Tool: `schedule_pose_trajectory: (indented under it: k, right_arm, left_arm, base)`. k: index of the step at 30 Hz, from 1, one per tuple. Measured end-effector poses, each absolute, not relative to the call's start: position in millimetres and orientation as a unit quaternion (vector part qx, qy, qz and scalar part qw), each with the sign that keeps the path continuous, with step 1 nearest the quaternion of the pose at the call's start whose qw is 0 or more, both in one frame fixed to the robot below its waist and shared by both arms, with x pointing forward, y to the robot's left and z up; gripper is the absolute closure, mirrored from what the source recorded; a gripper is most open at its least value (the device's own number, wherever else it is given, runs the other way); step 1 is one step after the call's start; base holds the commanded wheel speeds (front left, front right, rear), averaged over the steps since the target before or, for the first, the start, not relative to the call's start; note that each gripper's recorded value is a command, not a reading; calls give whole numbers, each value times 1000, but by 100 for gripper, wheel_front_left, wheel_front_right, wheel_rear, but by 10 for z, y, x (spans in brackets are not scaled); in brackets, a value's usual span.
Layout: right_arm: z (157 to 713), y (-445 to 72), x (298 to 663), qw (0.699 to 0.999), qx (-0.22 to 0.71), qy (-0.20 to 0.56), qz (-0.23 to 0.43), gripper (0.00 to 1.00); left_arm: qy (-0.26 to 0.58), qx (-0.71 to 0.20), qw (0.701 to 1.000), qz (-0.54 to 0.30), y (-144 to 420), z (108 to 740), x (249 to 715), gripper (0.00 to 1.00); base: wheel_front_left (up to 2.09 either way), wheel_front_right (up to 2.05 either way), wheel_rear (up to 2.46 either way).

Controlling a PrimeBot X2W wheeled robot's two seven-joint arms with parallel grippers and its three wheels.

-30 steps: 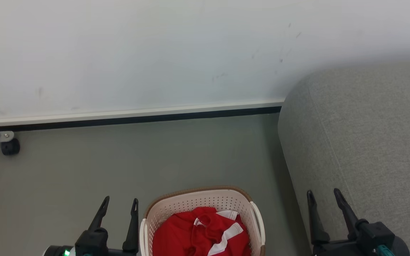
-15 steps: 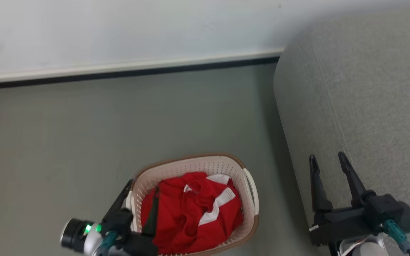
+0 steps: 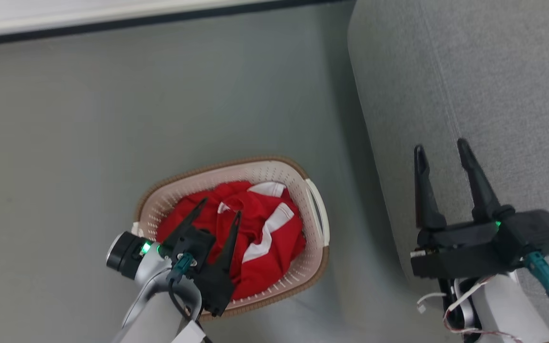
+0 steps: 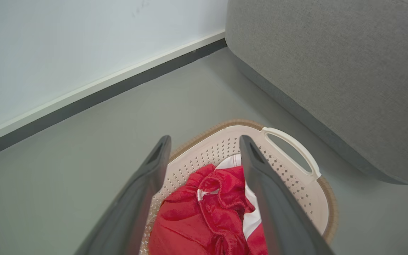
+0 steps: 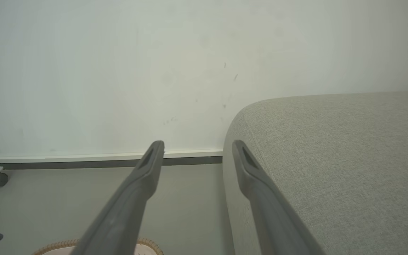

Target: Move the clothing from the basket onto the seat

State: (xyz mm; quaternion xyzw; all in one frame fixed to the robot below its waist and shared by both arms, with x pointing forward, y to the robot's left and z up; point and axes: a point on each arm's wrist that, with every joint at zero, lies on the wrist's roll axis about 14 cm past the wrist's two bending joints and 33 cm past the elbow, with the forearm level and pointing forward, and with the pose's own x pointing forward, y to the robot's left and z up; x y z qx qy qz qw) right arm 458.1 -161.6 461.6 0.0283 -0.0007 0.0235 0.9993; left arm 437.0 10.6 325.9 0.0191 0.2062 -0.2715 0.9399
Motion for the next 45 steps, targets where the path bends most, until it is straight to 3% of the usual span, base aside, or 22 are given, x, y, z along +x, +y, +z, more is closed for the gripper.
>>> schedule_pose_trajectory:
  k: [18,30,37,45]
  right_arm:
    - [4337,-1812,5122,1000,-1,-12,9,0]
    - [3995,-1841,5410,1000,-21,-13,13,0]
    - [3667,-1774,5470,999,-25,10,25,0]
    - [3538,-1672,5523,999,-23,9,40,0]
  left_arm:
    - [318,40,883,-342,-248,2193,4376,0]
    - [369,42,864,-341,-268,1528,4497,0]
    - [410,42,846,-340,-199,1150,4312,0]
    - [411,46,848,-332,-174,970,4436,0]
  base:
    - [0,0,0]
    - [0,0,0]
    - [0,0,0]
    - [0,0,0]
